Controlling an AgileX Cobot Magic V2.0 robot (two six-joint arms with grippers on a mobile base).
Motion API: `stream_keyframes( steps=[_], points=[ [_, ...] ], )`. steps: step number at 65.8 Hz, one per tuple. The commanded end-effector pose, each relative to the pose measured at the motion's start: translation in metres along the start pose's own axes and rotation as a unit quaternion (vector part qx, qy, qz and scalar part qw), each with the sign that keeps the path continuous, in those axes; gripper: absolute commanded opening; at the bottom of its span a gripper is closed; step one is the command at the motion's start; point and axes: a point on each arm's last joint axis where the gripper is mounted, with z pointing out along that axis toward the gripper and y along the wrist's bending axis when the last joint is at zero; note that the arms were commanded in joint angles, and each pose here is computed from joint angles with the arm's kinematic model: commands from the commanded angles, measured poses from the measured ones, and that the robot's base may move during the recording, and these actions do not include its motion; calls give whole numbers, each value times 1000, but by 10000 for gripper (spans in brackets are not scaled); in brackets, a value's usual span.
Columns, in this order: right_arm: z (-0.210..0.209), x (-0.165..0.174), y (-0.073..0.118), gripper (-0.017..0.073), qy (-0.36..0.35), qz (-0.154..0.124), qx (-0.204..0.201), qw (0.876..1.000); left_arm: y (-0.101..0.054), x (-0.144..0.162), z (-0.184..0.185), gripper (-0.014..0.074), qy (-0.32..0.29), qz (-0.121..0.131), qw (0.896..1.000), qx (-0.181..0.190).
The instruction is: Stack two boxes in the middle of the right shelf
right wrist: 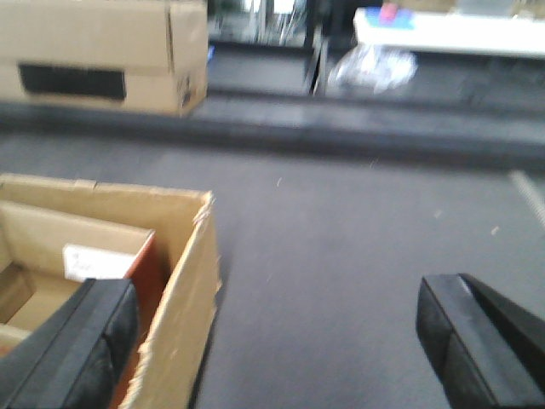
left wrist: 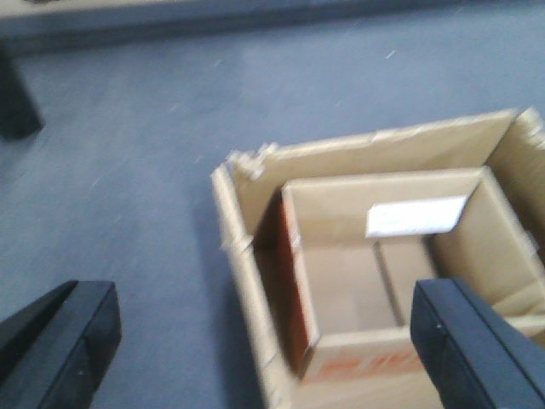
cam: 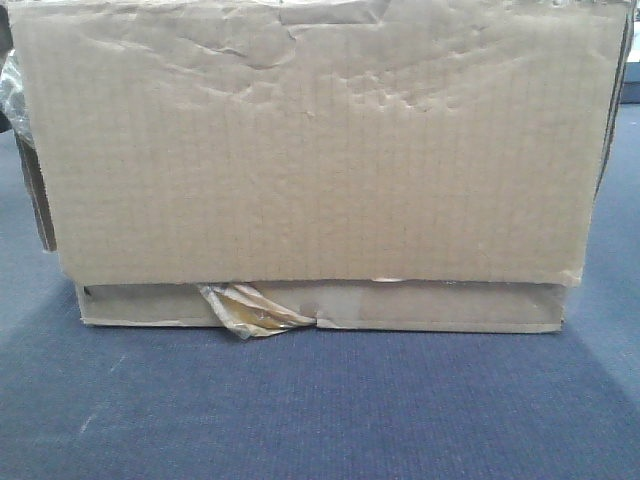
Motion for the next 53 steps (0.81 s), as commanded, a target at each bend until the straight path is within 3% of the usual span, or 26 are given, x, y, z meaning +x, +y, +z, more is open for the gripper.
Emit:
stream_keyframes(
  steps=[1,9,23,37,53],
  points=[
    [11,-12,6,568,27,-6,-24,999,4,11,3,589,19,4,1000,-6],
    [36,-18,17,568,89,-15,-58,994,4,30,14,589,59,9,998,-9],
    [96,-8,37,568,219,-23,-105,970,-2,57,41,589,127,4,992,11],
    [153,22,51,568,308,-14,-127,943,-4,85,63,589,188,6,982,12],
    [196,54,55,568,382,-7,-122,916,-10,104,98,589,245,5,969,19]
  ],
)
